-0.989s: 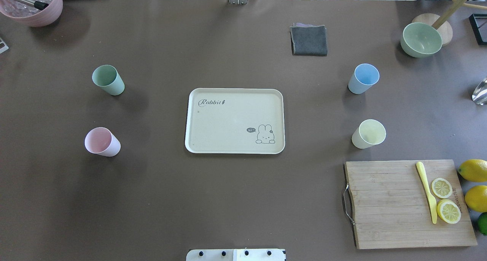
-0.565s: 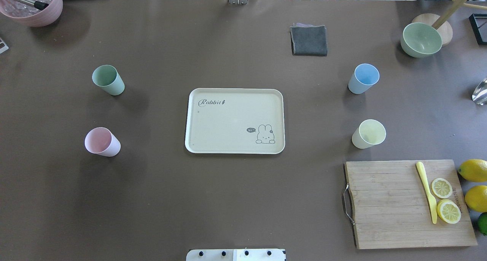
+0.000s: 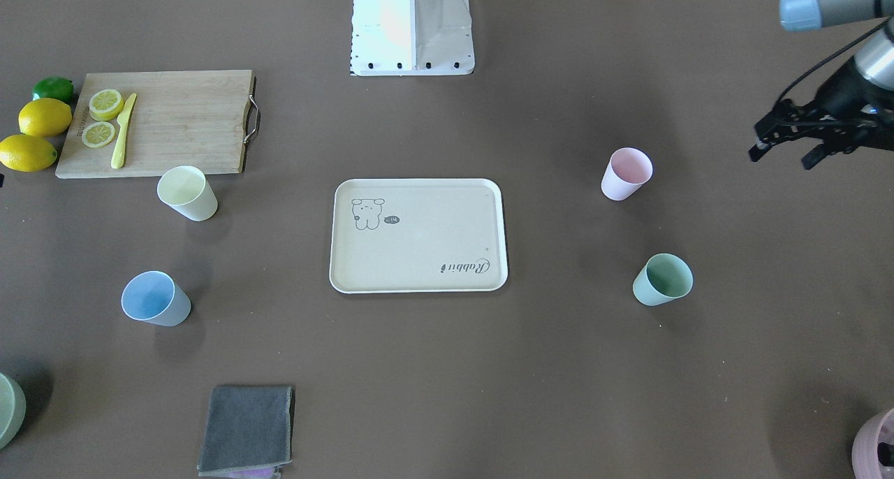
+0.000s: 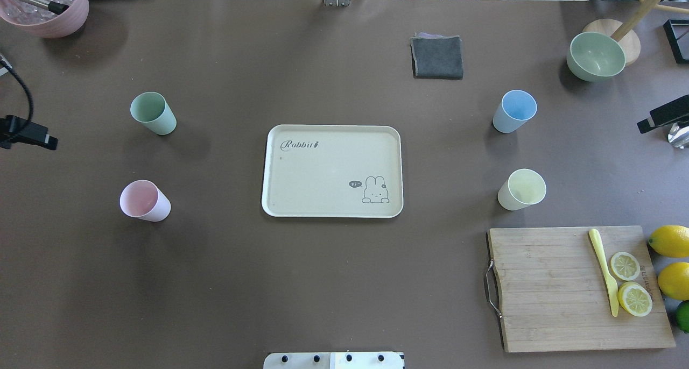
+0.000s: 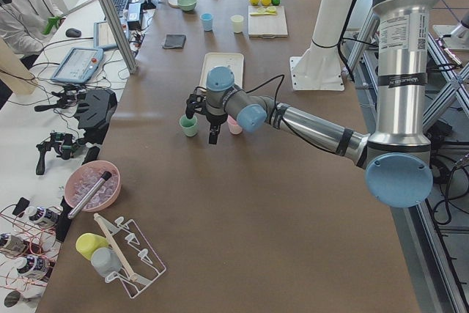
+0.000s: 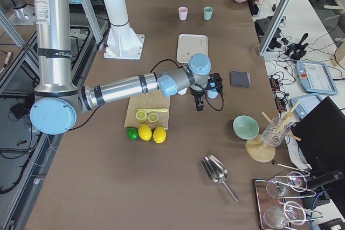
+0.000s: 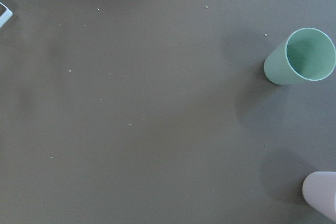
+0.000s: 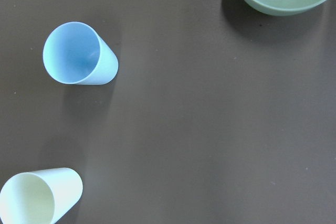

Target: Place all cups on tray

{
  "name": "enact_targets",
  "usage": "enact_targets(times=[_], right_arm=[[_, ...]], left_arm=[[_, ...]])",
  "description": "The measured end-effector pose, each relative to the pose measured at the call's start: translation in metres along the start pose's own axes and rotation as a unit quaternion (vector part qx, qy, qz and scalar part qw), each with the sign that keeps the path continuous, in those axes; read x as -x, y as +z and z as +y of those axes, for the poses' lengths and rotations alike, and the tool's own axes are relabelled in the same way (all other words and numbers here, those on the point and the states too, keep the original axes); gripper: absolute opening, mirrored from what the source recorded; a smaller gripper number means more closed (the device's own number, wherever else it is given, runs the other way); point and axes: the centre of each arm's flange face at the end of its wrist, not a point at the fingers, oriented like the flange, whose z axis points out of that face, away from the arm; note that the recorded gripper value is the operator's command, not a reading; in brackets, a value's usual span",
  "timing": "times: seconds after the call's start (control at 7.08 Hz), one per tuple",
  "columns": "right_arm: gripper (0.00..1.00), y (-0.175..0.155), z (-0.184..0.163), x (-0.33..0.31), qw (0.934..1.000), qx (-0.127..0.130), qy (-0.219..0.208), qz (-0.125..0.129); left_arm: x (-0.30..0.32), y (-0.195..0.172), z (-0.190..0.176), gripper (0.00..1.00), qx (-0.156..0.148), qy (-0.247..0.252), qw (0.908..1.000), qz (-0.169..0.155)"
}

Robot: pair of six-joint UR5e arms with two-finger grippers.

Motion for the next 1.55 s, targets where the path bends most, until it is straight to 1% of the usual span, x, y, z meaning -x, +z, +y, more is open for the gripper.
enact_targets(times=[0.14,0.28,0.42,0.71,0.99,1.13,1.27,1.41,1.55], right_arm=[[0.98,0.011,0.003,0.022,1.0000,0.008,0.002,0.000],[0.97,0.024,0.007,0.038,0.9998,0.019,0.001,0.002],[0.96,0.040,0.011,0.050,0.9995,0.032,-0.004,0.005],[0.94,0.065,0.017,0.073,0.9985,0.055,0.002,0.002],[0.94,0.087,0.019,0.093,0.9972,0.074,0.011,-0.001],[0.92,0.098,0.013,0.098,0.9966,0.081,0.014,0.000],[0.91,0.112,0.002,0.103,0.9960,0.088,0.018,0.001],[0.83,0.126,-0.008,0.110,0.9952,0.095,0.023,0.001],[0.49,0.138,-0.012,0.116,0.9942,0.104,0.024,0.001]], left_arm=[[-0.039,0.021,0.013,0.98,0.003,-0.017,0.9999,0.000],[-0.064,0.043,0.027,0.98,0.005,-0.018,0.9998,-0.008],[-0.076,0.062,0.039,0.97,0.010,-0.014,0.9997,-0.018],[-0.079,0.088,0.051,0.97,0.018,-0.006,0.9991,-0.036],[-0.079,0.100,0.056,0.97,0.024,-0.002,0.9987,-0.044],[-0.080,0.102,0.058,0.93,0.026,-0.002,0.9987,-0.045],[-0.081,0.104,0.060,0.72,0.028,0.000,0.9986,-0.045],[-0.083,0.105,0.061,0.44,0.030,0.001,0.9986,-0.044],[-0.084,0.105,0.062,0.17,0.031,0.001,0.9986,-0.044]])
